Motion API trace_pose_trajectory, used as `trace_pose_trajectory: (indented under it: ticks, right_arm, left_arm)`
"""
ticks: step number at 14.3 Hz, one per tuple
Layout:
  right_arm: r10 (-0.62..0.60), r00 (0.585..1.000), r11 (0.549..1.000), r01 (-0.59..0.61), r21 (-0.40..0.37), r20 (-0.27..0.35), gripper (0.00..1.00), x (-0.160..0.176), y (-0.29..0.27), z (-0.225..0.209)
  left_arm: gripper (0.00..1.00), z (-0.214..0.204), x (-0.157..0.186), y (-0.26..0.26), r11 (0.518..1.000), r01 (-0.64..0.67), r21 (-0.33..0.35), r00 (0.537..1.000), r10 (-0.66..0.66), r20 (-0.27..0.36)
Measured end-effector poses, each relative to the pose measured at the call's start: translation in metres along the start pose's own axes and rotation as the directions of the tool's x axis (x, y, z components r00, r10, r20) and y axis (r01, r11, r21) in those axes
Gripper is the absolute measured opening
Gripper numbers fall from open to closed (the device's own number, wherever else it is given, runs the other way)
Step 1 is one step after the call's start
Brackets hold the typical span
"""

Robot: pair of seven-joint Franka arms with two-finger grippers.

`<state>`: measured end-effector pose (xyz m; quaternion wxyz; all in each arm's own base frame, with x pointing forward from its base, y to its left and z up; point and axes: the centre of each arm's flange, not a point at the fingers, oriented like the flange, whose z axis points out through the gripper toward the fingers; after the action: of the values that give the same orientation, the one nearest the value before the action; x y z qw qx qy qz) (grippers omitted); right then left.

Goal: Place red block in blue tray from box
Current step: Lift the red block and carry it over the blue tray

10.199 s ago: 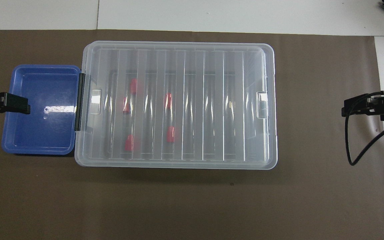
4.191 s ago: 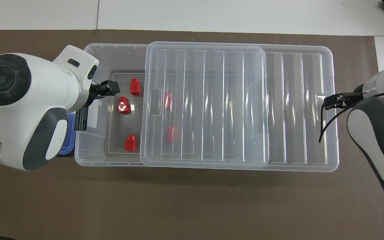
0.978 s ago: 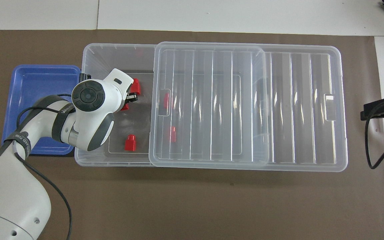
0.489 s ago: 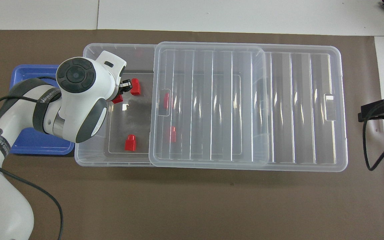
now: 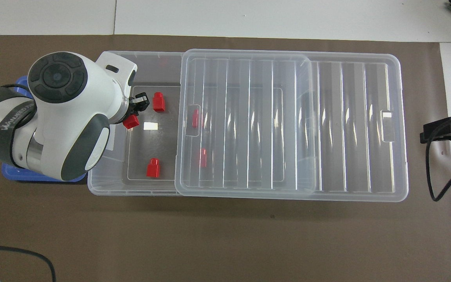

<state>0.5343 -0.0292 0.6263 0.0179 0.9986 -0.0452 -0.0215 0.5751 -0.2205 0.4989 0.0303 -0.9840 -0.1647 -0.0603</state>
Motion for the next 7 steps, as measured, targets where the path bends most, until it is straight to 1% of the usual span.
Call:
trace_pose_trajectory:
  ticks: [2, 4, 6, 7]
  right_arm:
    - [-0.002, 1.000, 1.000, 0.002, 0.000, -0.006, 1.00, 0.001, -0.001, -0.001]
    - [-0.003, 1.000, 1.000, 0.003, 0.001, -0.015, 1.00, 0.002, -0.001, -0.001]
    - [-0.017, 1.000, 1.000, 0.018, 0.001, -0.021, 1.00, 0.002, 0.001, -0.002]
    - [-0.027, 0.999, 1.000, 0.027, 0.001, -0.036, 0.97, 0.004, 0.007, -0.002]
  left_arm:
    - [0.34, -0.038, 0.000, -0.019, 0.997, -0.069, 0.033, 0.997, 0.068, 0.033]
    - [0.34, -0.078, 0.005, -0.059, 0.989, -0.143, 0.048, 0.988, 0.140, 0.063]
    - [0.34, -0.100, 0.019, -0.111, 0.967, -0.253, 0.034, 0.964, 0.249, 0.088]
    - [0.34, -0.104, 0.029, -0.135, 0.949, -0.316, 0.023, 0.946, 0.313, 0.090]
